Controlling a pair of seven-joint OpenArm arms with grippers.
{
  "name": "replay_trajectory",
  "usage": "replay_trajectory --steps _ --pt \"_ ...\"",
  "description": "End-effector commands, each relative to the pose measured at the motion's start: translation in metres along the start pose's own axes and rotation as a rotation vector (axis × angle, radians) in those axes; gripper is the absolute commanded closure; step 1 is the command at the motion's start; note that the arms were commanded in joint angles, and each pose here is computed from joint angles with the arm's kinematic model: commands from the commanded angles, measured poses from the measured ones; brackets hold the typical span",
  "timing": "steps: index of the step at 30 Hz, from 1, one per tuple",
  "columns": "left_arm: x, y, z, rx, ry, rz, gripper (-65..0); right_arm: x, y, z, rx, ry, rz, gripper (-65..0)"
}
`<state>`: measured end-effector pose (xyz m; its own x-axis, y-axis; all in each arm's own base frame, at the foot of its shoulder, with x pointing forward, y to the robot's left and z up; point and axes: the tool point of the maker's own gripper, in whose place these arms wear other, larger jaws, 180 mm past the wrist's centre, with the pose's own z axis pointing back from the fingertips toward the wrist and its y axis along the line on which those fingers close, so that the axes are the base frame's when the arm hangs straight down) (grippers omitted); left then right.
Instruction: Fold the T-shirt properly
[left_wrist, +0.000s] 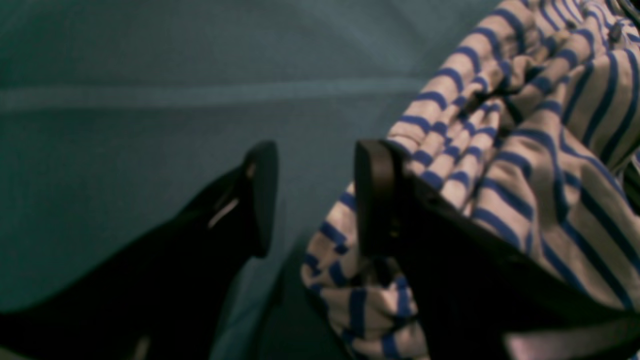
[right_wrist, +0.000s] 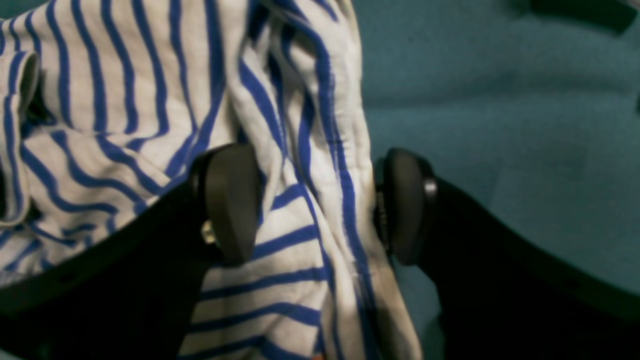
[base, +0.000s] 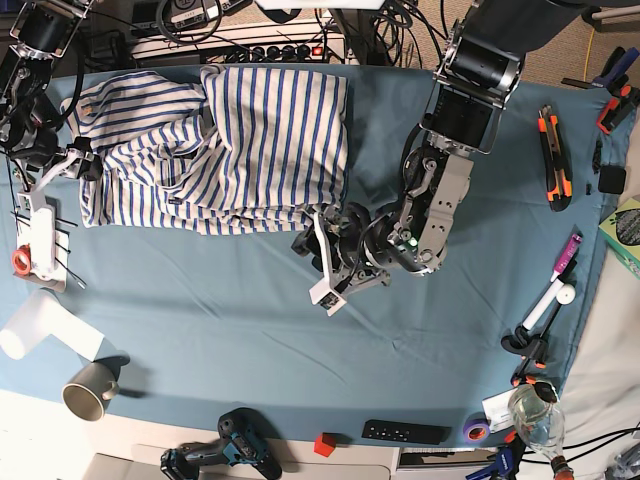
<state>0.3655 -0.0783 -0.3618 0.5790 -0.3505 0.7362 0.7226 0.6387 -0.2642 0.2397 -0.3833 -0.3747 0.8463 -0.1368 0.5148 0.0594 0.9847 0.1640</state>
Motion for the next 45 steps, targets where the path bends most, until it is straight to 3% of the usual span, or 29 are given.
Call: replay_trajectory --steps 1,12,23,25,29,32,39,45 --pt "0.021 -0.003 0.003 -0.010 -0.060 -0.016 -26.0 0.016 -0.007 0.010 -0.020 -0.036 0.022 -38.2" --pt "0.029 -0.002 0.004 -0.007 -0.082 -0.022 -26.0 -0.019 0.022 -0.009 0.073 0.048 0.028 -38.2" --pt "0.029 -0.002 0.004 -0.007 -0.082 -0.022 -26.0 -0.015 0.044 -0.010 0.187 0.015 0.005 -37.5" --pt "0.029 -0.002 0.004 -0.007 -0.082 -0.022 -26.0 -0.016 0.044 -0.010 0.186 0.021 0.005 -30.7" --pt "0.029 -0.002 0.005 -0.007 -0.084 -0.024 -26.0 -0.020 0.044 -0.009 0.186 0.038 0.006 -9.5" --pt "0.034 -0.003 0.007 -0.005 -0.095 -0.033 -26.0 -0.021 0.044 -0.009 0.186 0.044 0.006 -0.4" --pt "0.048 -0.008 0.021 0.008 -0.109 -0.087 -26.0 -0.014 0.061 -0.002 0.251 0.041 0.020 0.0" --pt "0.049 0.003 0.034 0.059 -0.097 -0.095 -26.0 0.004 0.084 0.021 0.230 0.001 0.195 0.0"
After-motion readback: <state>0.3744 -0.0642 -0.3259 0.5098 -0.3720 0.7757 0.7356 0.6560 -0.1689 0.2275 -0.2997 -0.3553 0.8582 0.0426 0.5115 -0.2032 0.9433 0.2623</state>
